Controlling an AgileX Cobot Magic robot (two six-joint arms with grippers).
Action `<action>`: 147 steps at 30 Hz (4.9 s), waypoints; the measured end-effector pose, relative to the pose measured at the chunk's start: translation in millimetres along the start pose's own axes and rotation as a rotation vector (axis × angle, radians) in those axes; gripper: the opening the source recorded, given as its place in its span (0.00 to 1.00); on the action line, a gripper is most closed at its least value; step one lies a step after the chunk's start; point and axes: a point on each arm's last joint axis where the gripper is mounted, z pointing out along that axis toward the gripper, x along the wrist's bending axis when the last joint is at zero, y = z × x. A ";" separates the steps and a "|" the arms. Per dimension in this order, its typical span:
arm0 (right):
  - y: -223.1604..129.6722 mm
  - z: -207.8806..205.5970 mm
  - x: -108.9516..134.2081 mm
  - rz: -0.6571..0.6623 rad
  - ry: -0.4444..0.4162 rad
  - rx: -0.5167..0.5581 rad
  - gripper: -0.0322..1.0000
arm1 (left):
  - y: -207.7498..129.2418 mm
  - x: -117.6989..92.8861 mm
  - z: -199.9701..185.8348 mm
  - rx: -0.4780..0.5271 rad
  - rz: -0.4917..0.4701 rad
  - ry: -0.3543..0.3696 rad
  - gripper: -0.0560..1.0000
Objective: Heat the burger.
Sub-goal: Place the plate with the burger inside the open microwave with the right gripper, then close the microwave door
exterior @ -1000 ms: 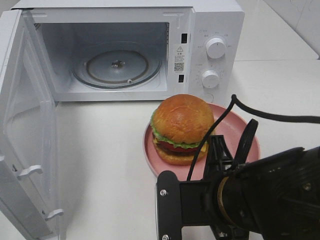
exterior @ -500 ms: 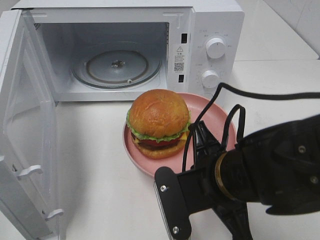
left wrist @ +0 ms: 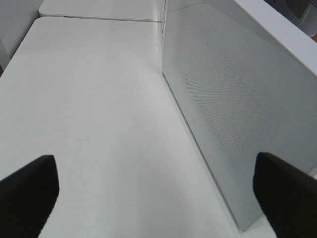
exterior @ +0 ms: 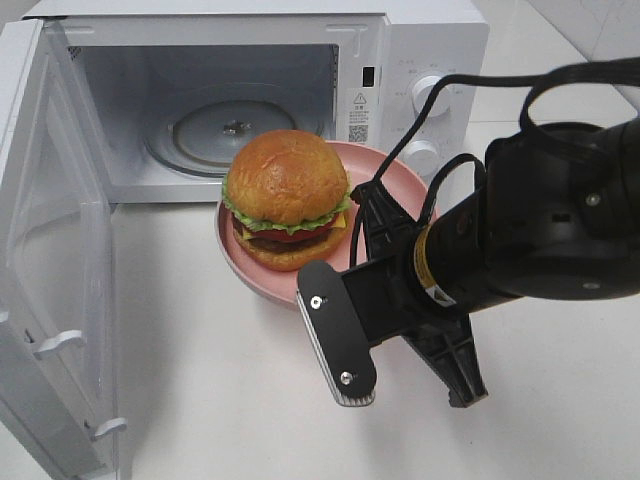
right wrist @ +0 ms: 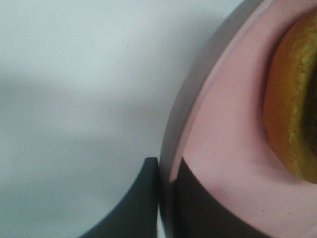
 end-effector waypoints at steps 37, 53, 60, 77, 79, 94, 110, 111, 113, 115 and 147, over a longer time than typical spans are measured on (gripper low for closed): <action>-19.0 7.6 -21.3 -0.161 0.011 -0.181 0.08 | 0.0 0.0 0.0 0.000 0.000 0.000 0.99; -4.7 32.7 -57.1 -0.084 0.012 -0.140 0.08 | 0.0 0.0 0.0 0.000 0.000 0.000 0.99; 7.7 42.6 -70.0 -0.056 0.011 -0.146 0.08 | 0.0 0.0 0.0 0.000 0.000 0.000 0.99; 20.2 65.3 -114.3 0.036 -0.006 -0.106 0.08 | 0.0 0.0 0.0 0.000 0.000 0.000 0.99; 21.6 68.3 -117.9 0.042 -0.007 -0.104 0.08 | 0.0 0.0 0.0 0.000 0.000 0.000 0.99; 34.7 93.7 -149.6 0.132 -0.034 -0.106 0.08 | 0.0 0.0 0.0 0.000 0.000 0.000 0.99; 29.1 118.5 -182.0 0.206 -0.028 -0.065 0.08 | 0.0 0.0 0.0 0.000 0.000 0.000 0.99; 27.9 121.0 -184.9 0.211 -0.028 -0.059 0.08 | 0.0 0.0 0.0 0.000 0.000 0.000 0.99; 27.3 121.8 -186.6 0.216 -0.030 -0.058 0.08 | 0.0 0.0 0.0 0.000 0.000 0.000 0.99; 25.0 125.4 -188.3 0.227 -0.023 -0.051 0.08 | 0.0 0.0 0.0 0.000 0.000 0.000 0.99; 28.4 139.3 -204.8 0.315 -0.082 -0.076 0.56 | 0.0 0.0 0.0 0.000 0.000 0.000 0.99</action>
